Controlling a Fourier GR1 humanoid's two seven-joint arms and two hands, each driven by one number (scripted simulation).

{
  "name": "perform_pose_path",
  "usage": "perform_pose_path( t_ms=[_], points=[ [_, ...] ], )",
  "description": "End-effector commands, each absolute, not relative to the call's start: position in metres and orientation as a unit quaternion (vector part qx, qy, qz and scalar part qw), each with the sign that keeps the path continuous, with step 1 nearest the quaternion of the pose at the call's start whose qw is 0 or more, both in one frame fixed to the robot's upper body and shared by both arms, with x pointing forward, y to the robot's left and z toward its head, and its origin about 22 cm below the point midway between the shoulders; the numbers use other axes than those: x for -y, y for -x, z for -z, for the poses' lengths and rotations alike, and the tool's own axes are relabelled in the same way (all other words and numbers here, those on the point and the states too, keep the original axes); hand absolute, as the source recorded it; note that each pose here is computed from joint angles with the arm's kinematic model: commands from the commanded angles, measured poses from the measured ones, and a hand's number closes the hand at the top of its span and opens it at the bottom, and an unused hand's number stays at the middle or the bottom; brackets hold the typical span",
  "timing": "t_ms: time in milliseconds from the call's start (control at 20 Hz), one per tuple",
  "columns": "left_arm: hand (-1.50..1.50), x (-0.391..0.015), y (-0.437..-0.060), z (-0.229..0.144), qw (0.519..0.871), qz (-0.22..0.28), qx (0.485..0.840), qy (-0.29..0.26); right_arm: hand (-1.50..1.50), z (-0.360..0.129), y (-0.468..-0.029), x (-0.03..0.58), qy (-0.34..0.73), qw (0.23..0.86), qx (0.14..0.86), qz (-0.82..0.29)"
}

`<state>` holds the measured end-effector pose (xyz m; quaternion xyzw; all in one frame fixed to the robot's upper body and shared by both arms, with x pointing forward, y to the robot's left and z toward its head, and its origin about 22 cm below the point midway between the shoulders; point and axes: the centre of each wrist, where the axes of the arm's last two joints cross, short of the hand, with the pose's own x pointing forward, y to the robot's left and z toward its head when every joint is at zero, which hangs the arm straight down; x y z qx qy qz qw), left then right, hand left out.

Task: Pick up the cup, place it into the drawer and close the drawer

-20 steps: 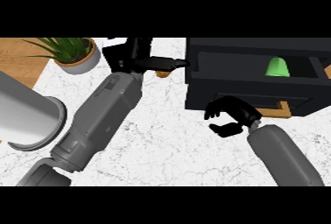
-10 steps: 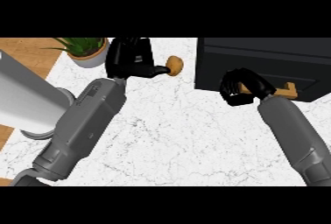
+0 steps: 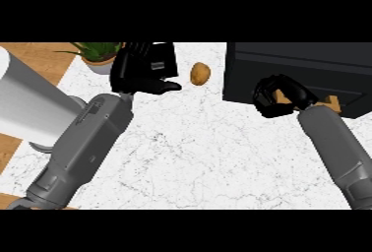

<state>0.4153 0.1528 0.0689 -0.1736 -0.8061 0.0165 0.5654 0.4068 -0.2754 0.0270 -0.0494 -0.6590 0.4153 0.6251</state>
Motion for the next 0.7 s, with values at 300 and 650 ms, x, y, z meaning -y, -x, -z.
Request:
perform_pose_path(
  t_ms=[300,650],
  points=[
    [-1.5,-0.158,-0.408,-0.059,0.571,-0.007,0.797,0.196,1.5,-0.121,-0.438,0.312,0.129,0.599,0.706,-0.355],
    [-1.5,-0.167,-0.405,-0.056,0.569,-0.012,0.797,0.202,1.5,-0.129,-0.435,0.325,0.113,0.605,0.707,-0.347]
  ],
)
